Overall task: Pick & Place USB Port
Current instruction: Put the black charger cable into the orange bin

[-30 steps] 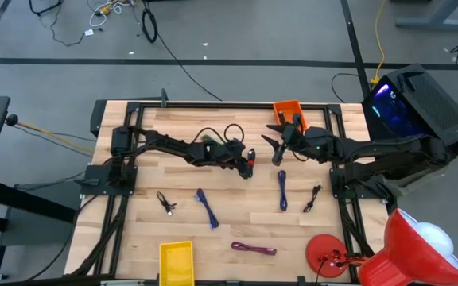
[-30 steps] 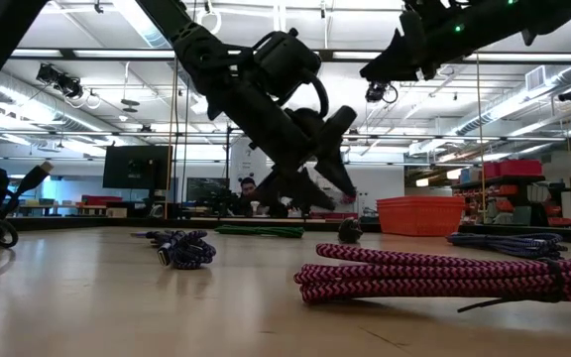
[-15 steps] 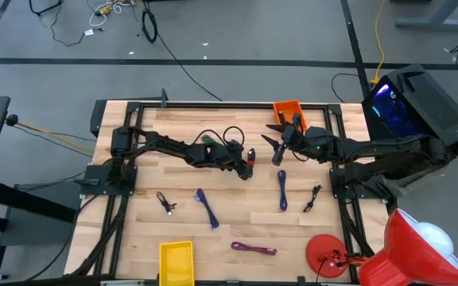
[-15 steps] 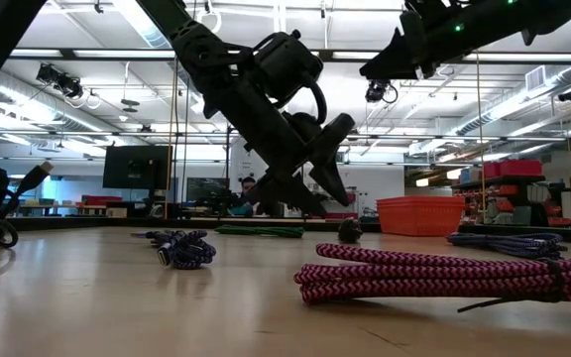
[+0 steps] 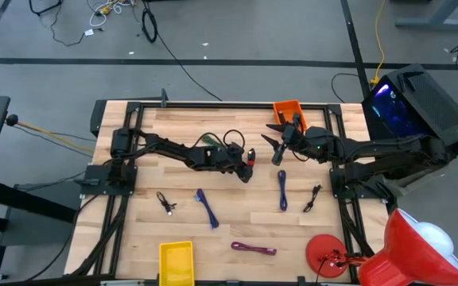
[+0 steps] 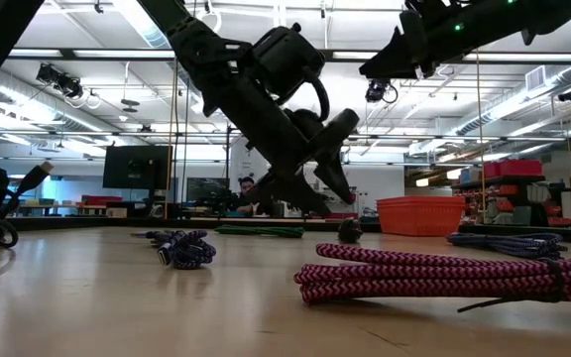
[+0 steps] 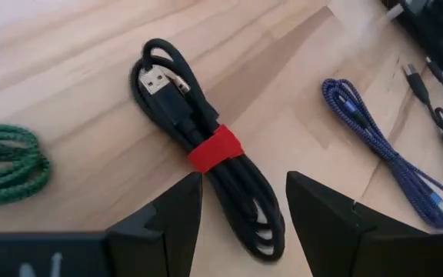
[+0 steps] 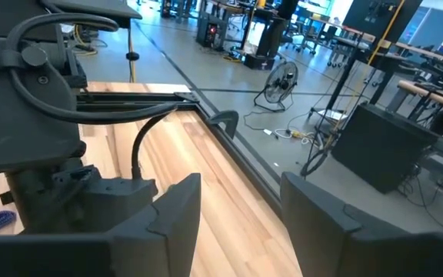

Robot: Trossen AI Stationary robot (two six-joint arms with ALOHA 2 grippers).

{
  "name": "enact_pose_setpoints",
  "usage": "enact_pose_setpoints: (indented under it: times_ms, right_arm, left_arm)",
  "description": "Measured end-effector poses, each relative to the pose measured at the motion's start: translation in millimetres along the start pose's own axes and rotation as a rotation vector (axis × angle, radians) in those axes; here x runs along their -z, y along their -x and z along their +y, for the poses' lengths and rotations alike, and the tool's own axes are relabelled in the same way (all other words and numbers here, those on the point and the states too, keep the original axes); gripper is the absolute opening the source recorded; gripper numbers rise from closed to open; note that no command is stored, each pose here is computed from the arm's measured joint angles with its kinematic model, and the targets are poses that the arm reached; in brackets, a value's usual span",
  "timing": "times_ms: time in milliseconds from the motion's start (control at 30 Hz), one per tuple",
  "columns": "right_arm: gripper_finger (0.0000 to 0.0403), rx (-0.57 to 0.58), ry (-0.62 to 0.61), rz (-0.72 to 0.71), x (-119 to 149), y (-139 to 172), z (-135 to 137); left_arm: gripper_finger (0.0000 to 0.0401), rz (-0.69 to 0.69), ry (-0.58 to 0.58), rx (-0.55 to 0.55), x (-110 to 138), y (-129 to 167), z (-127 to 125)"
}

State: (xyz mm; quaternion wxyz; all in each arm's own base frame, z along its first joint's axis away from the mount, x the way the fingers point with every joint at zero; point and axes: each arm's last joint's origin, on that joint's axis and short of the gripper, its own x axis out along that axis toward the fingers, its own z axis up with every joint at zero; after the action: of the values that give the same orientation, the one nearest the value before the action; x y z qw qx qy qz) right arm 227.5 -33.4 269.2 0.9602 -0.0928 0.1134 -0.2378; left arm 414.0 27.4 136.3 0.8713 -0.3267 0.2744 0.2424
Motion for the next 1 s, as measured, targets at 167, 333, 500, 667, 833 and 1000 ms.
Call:
enact_pose_setpoints:
  times_ms: [167, 333, 500, 667, 833, 1000]
  right_arm:
    - [0.0181, 0.001, 0.000, -0.005, -1, 0, 0]
    - [0.0181, 0.001, -0.002, -0.005, -1, 0, 0]
    - [0.0181, -0.002, 0.000, 0.009, 1, 0, 0]
    - [0.0181, 0.006, 0.000, 0.010, 1, 0, 0]
    - [0.0181, 0.005, 0.003, 0.017, 2, 0, 0]
    - [0.0181, 0.051, 0.022, 0.066, 6, 0, -1]
  left_arm:
    - [0.0195, 0.041, 0.010, 0.002, 11, -14, 2]
    - [0.0195, 0.055, 0.008, 0.006, 11, -23, 1]
    - [0.0195, 0.043, -0.018, 0.003, 8, -33, -2]
    - [0.0150, 0.096, -0.070, -0.033, 10, -45, -5]
    - [0.0048, 0.106, -0.144, -0.082, 12, -48, -5]
    - [0.0048, 0.106, -0.203, -0.094, 3, -37, -6]
